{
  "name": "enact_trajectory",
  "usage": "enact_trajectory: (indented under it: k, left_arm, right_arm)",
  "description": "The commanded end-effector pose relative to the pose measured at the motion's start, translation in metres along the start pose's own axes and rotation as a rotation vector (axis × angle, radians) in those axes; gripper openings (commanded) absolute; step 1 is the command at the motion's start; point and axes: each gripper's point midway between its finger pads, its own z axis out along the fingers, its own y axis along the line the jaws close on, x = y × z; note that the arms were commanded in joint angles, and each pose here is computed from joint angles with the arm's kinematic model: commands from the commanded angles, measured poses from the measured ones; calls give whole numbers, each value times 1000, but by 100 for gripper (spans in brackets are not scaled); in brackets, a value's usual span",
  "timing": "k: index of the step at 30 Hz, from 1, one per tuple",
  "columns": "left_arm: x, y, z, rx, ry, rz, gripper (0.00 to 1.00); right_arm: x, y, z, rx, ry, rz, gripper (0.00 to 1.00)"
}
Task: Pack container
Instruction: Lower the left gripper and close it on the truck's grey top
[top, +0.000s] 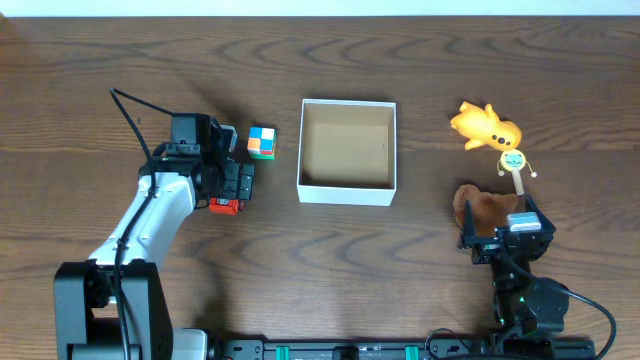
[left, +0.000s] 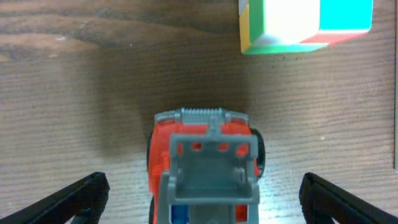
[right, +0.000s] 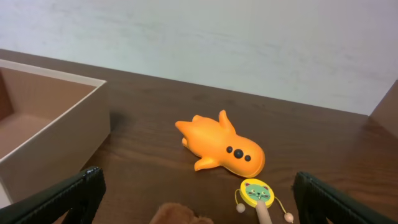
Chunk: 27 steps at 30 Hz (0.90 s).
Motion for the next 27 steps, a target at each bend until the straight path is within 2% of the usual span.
enact_trajectory:
  k: [1,11,17,27]
  left_arm:
    - [-2,2,2,-2,-8,6,98]
    - [12,-1,8,3,28,-10,98]
    - [-1,1,11,-5,-22,-5,98]
    - [20,2,40,4,80,-16,98]
  right_arm:
    - [1,1,0,-1,1,-7,99]
    - [1,1,0,-1,1,-8,99]
    - [1,1,0,-1,1,-7,99]
    - [1,1,0,-1,1,-7,99]
